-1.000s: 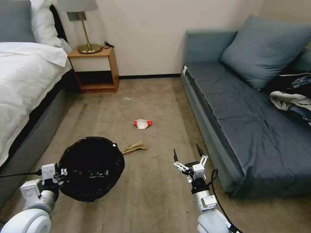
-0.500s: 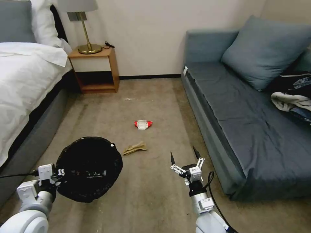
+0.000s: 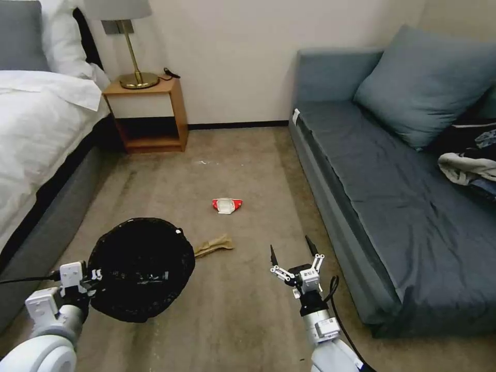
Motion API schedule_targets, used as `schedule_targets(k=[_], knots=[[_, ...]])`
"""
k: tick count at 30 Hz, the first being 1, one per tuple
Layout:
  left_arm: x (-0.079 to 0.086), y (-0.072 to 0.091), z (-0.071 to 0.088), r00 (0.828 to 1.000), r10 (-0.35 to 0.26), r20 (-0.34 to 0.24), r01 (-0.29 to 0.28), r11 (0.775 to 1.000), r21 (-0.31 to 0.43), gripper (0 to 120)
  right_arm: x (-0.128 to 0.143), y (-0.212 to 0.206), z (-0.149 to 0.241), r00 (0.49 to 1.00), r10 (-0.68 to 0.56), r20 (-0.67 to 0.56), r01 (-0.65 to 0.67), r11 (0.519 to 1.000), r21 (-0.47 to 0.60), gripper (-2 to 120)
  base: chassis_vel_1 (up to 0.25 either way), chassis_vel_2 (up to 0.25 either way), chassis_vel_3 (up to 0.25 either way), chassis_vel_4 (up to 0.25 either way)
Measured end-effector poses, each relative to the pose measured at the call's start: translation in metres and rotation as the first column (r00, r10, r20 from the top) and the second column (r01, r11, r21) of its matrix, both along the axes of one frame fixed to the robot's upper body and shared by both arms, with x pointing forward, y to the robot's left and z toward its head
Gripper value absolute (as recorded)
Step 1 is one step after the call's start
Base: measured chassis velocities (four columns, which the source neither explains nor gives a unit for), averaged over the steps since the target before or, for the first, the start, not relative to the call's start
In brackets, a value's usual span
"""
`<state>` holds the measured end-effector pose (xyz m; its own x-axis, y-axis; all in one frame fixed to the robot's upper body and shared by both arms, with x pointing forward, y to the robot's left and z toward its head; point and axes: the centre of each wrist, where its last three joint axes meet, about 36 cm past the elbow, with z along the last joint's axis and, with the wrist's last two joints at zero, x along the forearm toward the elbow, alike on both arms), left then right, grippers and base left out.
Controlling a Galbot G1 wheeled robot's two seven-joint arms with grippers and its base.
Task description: Pick up the trash bin, then pick up the garbage on the floor and place it into the trash bin.
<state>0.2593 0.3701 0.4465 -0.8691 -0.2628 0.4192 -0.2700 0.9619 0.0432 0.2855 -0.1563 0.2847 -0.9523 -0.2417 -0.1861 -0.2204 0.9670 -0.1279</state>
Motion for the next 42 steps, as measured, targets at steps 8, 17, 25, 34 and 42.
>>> schedule_targets(k=[8, 17, 25, 34, 42], knots=[[0.0, 0.003, -0.001, 1.0, 0.011, -0.002, -0.011, 1.0, 0.002, 3, 0.0, 0.001, -0.001, 1.0, 0.004, -0.002, -0.004, 1.0, 0.0, 100, -0.073, 0.076, 0.068, -0.074], [0.003, 0.007, -0.002, 1.0, 0.025, -0.005, -0.025, 1.0, 0.0, 3, 0.004, 0.001, -0.005, 1.0, 0.005, -0.007, -0.005, 1.0, -0.003, 100, -0.092, 0.082, 0.085, -0.083], [0.008, 0.011, 0.003, 0.999, 0.031, -0.012, -0.031, 1.0, -0.004, 3, 0.008, -0.001, -0.007, 1.0, 0.003, -0.01, -0.003, 1.0, -0.005, 100, -0.084, 0.106, 0.094, -0.092], [0.009, 0.013, 0.001, 0.999, 0.035, -0.019, -0.035, 0.999, -0.004, 3, 0.011, 0.0, -0.01, 1.0, 0.001, -0.016, -0.001, 1.0, -0.005, 100, -0.086, 0.075, 0.083, -0.081], [0.01, 0.013, 0.0, 0.999, 0.036, -0.022, -0.036, 0.999, -0.005, 3, 0.013, 0.0, -0.011, 1.0, 0.001, -0.018, -0.001, 1.0, -0.006, 100, -0.084, 0.092, 0.09, -0.093]])
